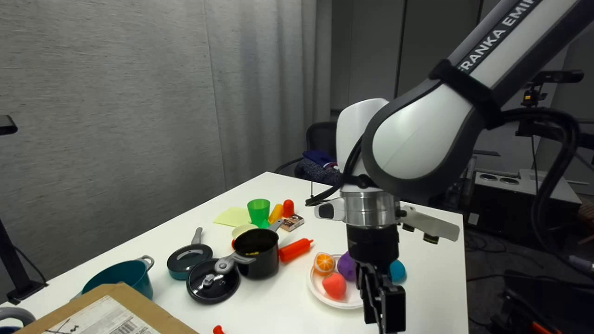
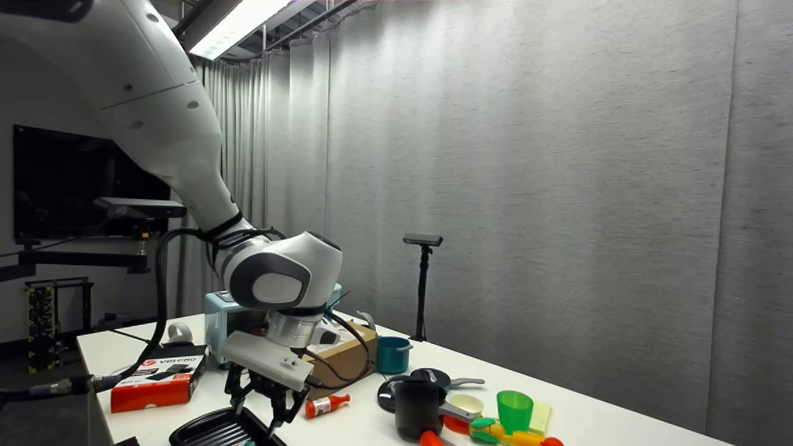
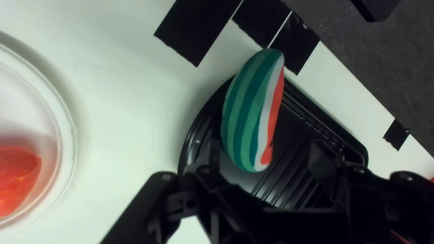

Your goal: Move the plushies from the white plate to the black plate one at a time

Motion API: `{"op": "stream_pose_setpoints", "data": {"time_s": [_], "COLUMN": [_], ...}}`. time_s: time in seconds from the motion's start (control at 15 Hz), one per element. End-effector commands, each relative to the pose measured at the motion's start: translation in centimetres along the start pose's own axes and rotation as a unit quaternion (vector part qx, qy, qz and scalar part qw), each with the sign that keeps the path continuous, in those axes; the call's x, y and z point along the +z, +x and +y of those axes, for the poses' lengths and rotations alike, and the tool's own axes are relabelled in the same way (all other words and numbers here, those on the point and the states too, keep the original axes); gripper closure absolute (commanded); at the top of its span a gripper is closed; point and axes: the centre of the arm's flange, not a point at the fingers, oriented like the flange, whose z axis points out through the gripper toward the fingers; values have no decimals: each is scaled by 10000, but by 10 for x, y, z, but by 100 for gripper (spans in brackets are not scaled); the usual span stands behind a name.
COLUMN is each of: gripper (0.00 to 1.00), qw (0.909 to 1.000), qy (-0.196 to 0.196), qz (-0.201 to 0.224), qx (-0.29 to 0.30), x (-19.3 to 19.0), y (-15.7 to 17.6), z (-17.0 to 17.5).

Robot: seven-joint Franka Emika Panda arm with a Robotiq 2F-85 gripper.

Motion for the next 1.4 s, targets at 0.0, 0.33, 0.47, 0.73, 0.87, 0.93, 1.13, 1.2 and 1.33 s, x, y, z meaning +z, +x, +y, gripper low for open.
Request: {"op": "stream_pose_setpoints", "data": {"time_s": [0.0,0.33,0.47,0.73,0.87,0.93,1.13,1.2,1.33], "gripper": [0,0,0,0,0,0,0,0,0], "qw": [9990,9844,9722,9689,9703,9679,9609,9586,9535], "qy": [-186,-925,-1389,-1441,-1334,-1380,-1614,-1682,-1864], "qz": [-21,-651,-1018,-1160,-1001,-997,-845,-753,-594], "qx": [394,1351,1589,1646,1754,1848,2084,2169,2294], "x": [-6,-28,-31,-27,-22,-21,-21,-22,-22], "y": [36,30,17,-1,-4,-6,-16,-18,-23], "z": [50,121,134,142,143,144,155,158,163]}}
